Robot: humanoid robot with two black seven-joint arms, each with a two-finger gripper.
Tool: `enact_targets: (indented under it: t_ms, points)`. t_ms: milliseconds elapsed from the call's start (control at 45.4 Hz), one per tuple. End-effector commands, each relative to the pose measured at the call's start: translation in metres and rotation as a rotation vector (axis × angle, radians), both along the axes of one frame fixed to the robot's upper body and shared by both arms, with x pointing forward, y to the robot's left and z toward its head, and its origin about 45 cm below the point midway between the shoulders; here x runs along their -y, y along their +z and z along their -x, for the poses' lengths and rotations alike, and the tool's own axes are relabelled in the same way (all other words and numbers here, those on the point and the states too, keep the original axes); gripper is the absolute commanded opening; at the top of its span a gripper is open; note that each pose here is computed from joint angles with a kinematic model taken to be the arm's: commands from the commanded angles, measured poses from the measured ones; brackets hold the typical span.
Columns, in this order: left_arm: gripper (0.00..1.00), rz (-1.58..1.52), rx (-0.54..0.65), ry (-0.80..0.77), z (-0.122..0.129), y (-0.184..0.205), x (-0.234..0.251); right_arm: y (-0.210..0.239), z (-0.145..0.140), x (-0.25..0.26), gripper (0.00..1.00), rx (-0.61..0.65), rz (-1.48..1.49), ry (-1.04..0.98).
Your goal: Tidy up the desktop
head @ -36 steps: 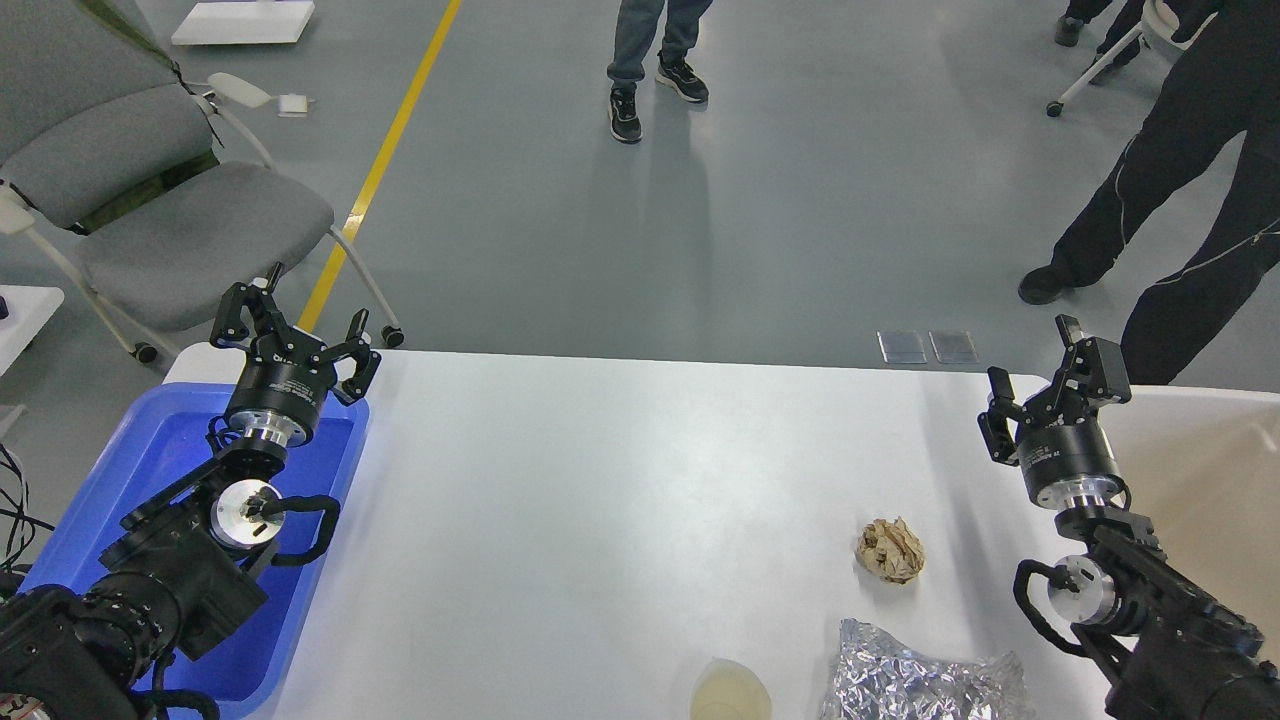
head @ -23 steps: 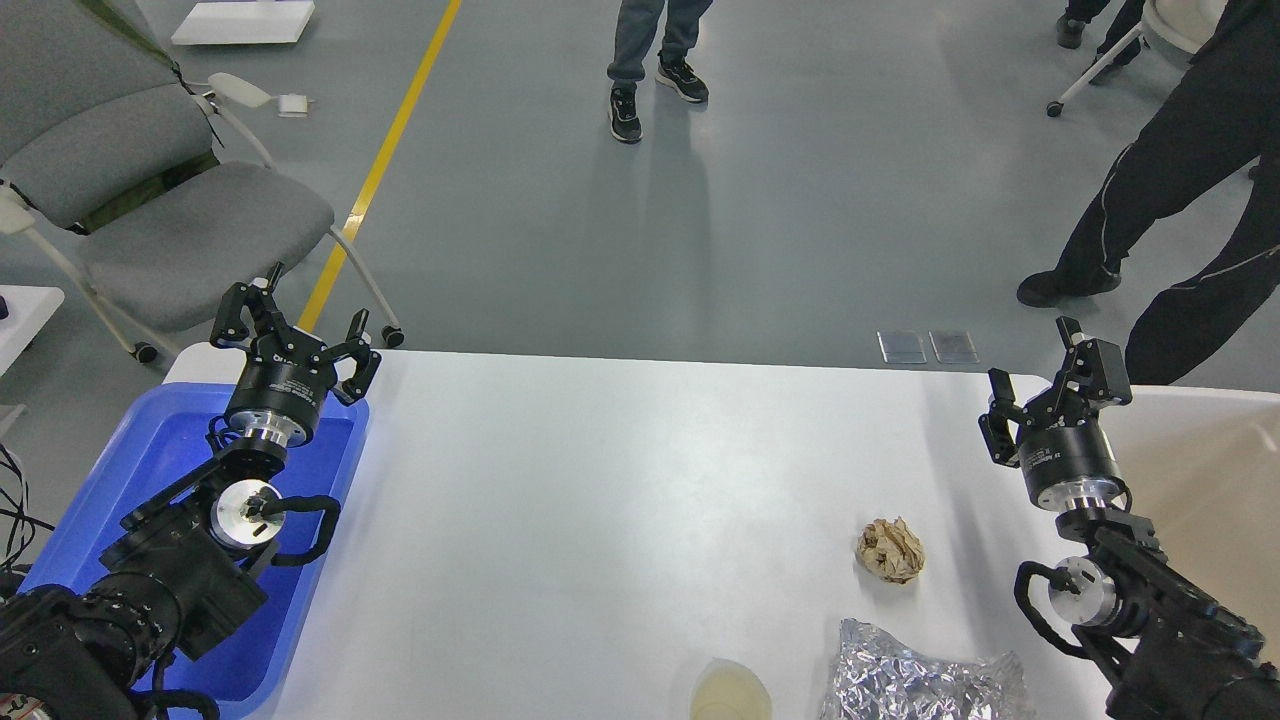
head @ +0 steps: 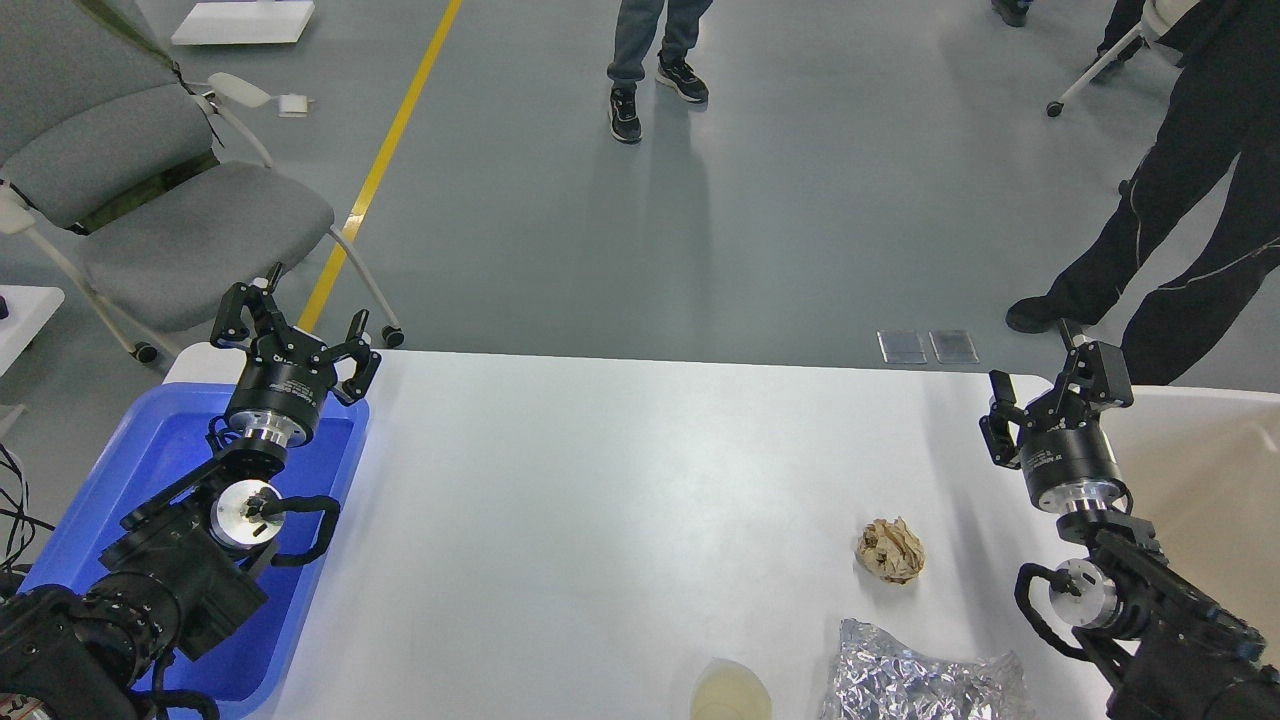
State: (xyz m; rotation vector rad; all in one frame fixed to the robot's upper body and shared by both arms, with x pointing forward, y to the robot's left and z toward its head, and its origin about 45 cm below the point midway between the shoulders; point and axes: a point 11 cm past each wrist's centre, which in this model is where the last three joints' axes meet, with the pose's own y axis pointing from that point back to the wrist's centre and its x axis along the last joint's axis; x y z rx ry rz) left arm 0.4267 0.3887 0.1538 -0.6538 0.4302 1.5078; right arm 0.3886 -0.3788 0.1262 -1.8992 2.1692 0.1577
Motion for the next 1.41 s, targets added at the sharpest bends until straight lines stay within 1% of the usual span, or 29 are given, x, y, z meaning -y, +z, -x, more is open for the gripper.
enact_targets:
  t_ms: [0,110,176,309,485,617,705,860,992,1102,1234,1389]
  points:
    - [1.0,0.0,0.0,0.0,0.0,0.0,0.0,0.01,-0.005,-0.006,1.0,0.023,-0.081,0.007]
    - [1.0,0.001,0.0,0.001,0.0,0.0,0.0,0.03,-0.008,-0.013,1.0,0.041,-0.113,0.065]
    - [1.0,0.001,0.001,0.0,0.0,0.0,0.0,0.045,-0.002,-0.021,1.0,0.014,-0.036,0.171]
    - [1.0,-0.001,0.0,-0.002,0.0,0.0,0.001,0.05,0.011,-0.018,1.0,-0.041,0.089,0.275]
    - [1.0,0.0,-0.001,-0.002,0.0,0.0,0.0,0.073,0.028,0.007,1.0,-0.168,0.274,0.397]
    - [1.0,0.0,0.0,0.0,0.0,0.0,0.0,0.081,0.036,0.028,1.0,-0.296,0.375,0.419]
    - [1.0,0.0,0.0,0.0,0.0,0.0,0.0,0.091,0.037,0.029,1.0,-0.321,0.419,0.442]
    - [1.0,0.0,-0.001,-0.002,0.0,0.0,0.0,0.119,0.039,0.011,1.0,-0.292,0.503,0.571]
    - [1.0,0.0,0.0,0.0,0.0,0.0,0.0,0.13,0.046,-0.009,1.0,-0.328,0.528,0.7]
    - [1.0,0.0,0.0,0.0,0.0,0.0,0.0,0.14,0.047,-0.016,1.0,-0.36,0.585,0.782]
    - [1.0,0.0,0.001,-0.001,0.0,0.0,0.0,0.144,0.056,-0.02,1.0,-0.414,0.698,0.918]
    - [1.0,0.001,0.0,-0.001,0.0,0.0,0.0,0.144,0.074,-0.042,1.0,-0.424,0.757,1.127]
